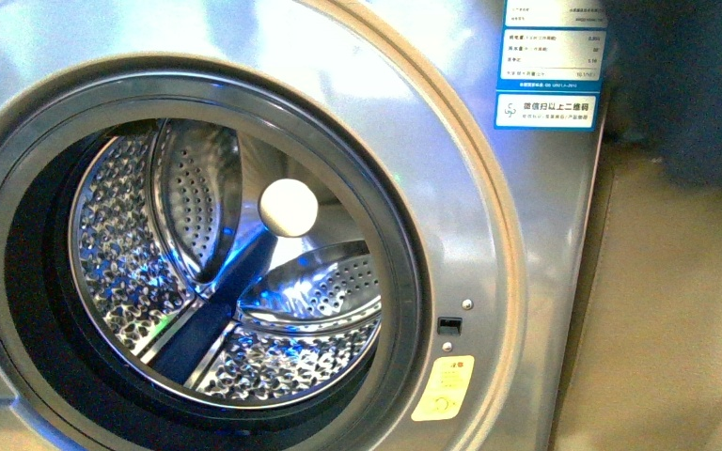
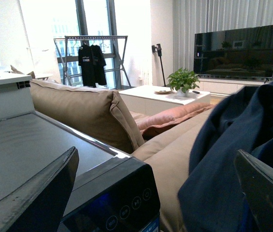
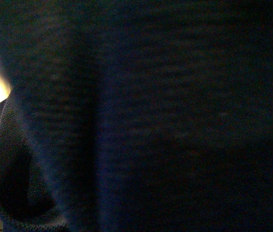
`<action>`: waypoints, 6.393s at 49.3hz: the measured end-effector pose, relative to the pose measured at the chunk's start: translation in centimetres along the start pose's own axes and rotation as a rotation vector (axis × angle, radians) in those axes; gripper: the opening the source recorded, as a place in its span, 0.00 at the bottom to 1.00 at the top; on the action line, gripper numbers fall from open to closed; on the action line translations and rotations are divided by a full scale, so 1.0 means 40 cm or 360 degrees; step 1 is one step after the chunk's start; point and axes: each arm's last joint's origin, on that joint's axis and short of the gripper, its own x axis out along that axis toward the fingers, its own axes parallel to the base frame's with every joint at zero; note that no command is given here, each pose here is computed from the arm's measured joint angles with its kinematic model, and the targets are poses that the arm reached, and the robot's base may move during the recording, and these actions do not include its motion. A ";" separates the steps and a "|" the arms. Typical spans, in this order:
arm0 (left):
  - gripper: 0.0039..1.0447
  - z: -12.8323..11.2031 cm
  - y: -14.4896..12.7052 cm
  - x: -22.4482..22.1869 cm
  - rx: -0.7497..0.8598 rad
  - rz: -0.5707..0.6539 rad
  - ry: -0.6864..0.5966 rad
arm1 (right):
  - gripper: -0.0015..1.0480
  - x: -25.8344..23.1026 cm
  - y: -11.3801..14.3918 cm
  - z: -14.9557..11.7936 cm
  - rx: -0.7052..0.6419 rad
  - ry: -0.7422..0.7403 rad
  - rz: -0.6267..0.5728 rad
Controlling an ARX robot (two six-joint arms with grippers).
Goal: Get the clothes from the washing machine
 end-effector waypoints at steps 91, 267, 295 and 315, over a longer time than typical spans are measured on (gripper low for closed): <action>0.94 0.000 0.000 0.000 0.0000 0.0000 0.0001 | 0.92 -0.463 -0.328 -0.470 0.0226 0.1351 -0.0791; 0.03 -0.766 -0.054 -0.699 -0.0043 0.1253 0.0582 | 0.02 -0.534 0.114 -0.439 -0.0361 0.1014 -0.0509; 0.03 -0.800 -0.090 -0.743 -0.0039 0.1255 0.0573 | 0.02 -0.534 0.114 -0.439 -0.0360 0.1014 -0.0507; 0.03 -0.821 -0.094 -0.751 -0.0037 0.1254 0.0568 | 0.02 -0.534 0.114 -0.439 -0.0360 0.1014 -0.0507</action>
